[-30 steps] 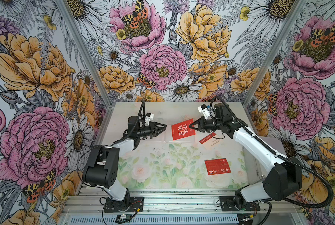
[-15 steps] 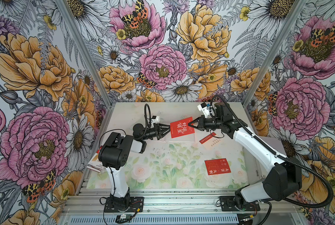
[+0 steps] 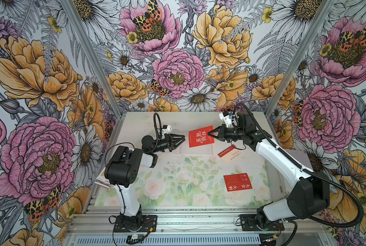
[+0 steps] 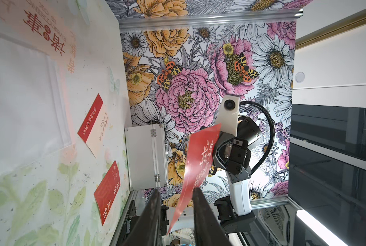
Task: Place the photos into the photo albums
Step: Pick up the photo at the center of the board.
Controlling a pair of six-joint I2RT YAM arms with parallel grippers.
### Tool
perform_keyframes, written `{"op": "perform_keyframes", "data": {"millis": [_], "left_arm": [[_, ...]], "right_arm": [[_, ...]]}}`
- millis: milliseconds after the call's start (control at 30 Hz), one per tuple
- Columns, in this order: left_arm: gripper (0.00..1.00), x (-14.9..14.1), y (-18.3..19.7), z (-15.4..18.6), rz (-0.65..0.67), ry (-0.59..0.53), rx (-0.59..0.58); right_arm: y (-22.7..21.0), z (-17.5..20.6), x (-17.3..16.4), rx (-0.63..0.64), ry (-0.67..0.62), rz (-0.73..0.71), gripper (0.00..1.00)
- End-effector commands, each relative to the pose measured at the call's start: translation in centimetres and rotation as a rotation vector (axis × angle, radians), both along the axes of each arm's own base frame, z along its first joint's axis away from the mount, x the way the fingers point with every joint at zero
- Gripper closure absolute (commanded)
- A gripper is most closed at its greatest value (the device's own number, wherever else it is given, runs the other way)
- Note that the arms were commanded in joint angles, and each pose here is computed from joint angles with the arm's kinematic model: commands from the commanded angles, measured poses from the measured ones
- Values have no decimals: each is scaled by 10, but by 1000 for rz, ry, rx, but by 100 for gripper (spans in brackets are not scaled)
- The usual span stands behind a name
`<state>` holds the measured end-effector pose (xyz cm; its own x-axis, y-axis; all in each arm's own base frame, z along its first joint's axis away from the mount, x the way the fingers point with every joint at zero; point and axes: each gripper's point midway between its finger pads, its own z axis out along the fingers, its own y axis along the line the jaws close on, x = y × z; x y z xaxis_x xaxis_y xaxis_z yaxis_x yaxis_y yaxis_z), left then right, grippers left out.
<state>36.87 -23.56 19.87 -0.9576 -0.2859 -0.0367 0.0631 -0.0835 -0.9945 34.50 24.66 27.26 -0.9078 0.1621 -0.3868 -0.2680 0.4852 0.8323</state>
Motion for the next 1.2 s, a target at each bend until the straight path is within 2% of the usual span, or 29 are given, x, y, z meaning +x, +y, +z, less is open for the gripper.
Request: {"op": "perform_keyframes", "data": {"millis": [0, 333, 500, 533, 633, 667, 733, 833, 900, 967, 1000, 1167], "left_arm": [[72, -6, -8, 22, -13, -98, -25], [75, -8, -16, 27, -43, -111, -30], [96, -7, -11, 26, -27, -111, -28], [100, -6, -7, 28, -16, -112, -29], [100, 1, 5, 38, 29, -131, -39], [100, -1, 11, 56, 39, -174, -48], [100, 4, 23, 65, 68, -192, -42], [100, 17, 39, 53, 119, -165, 74], [100, 20, 49, 36, 162, -133, 269], [100, 14, 60, 27, 175, -153, 521], [100, 12, 64, 31, 167, -168, 587], [100, 21, 90, 41, 201, -148, 560]], "right_arm": [[12, 8, 2, 30, -19, 31, 100], [17, 1, 5, 21, -5, 32, 100], [16, 0, 5, 18, -6, 27, 100], [16, 0, 5, 16, -6, 26, 98], [14, -4, 6, 9, 0, 15, 89], [12, -6, 6, 5, 2, 9, 86], [9, -10, 7, -6, 9, -6, 84], [5, -20, 9, -23, 25, -28, 83], [4, -23, 9, -26, 31, -31, 83], [3, -26, 8, -29, 36, -31, 82], [3, -26, 8, -30, 34, -32, 82], [-1, -34, 12, -49, 45, -51, 82]]}}
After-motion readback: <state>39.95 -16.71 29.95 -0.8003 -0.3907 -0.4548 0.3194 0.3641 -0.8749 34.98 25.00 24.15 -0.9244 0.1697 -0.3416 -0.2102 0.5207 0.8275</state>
